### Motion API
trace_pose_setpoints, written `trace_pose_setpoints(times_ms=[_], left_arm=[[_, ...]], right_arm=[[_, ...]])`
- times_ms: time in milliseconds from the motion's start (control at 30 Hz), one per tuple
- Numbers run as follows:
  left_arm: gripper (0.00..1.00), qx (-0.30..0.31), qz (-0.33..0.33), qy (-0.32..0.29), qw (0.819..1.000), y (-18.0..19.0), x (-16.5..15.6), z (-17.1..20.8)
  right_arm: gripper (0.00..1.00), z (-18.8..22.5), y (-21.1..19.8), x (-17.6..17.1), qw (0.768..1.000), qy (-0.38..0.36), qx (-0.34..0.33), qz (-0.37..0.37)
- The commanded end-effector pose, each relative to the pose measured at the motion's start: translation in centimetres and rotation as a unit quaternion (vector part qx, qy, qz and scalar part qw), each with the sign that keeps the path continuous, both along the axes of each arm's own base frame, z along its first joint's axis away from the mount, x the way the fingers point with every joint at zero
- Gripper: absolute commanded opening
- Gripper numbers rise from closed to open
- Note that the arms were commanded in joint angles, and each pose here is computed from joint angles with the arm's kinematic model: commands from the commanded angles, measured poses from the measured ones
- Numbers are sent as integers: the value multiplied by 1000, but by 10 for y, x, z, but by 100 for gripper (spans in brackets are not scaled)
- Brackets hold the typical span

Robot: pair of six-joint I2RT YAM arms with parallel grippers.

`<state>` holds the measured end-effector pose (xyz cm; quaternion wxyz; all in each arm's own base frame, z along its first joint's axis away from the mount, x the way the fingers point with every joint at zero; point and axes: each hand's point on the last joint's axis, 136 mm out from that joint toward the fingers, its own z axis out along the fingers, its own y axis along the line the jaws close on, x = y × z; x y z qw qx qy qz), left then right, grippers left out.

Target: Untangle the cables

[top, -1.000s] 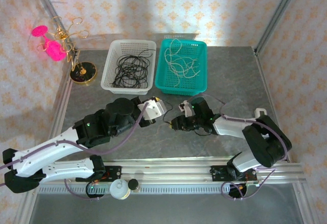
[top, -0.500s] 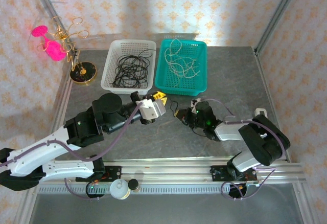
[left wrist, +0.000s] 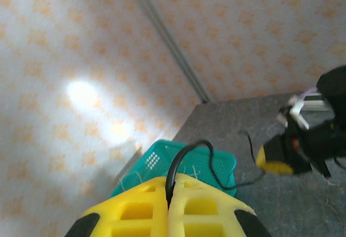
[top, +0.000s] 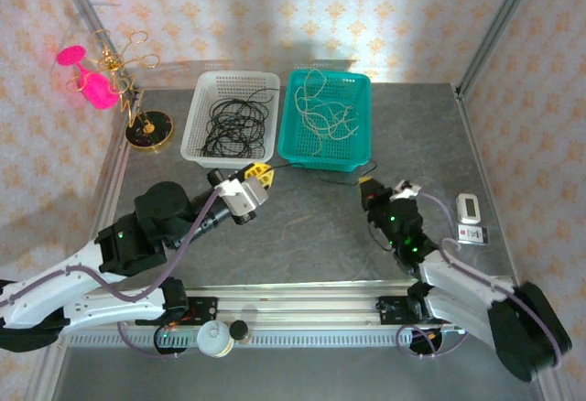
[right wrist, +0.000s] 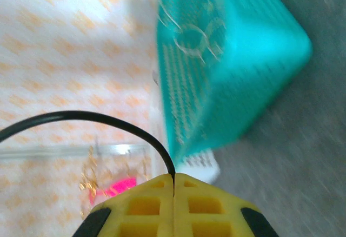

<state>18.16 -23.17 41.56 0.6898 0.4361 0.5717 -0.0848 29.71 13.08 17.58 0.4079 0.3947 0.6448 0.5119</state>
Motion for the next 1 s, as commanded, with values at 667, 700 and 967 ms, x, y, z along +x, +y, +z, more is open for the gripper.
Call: trace_pose_setpoints(times_ms=[667,700,967], left_arm=[[0,-10,77,250,965,-21,18,-210],[0,-3,76,255,964,-23,18,-216],[0,37,72,286,955,-30,15,-251]], right_arm=[[0,217,-74,92,989,-139,38,46],[0,221,-77,93,988,-142,46,43],[0,252,-105,109,984,-156,88,25]])
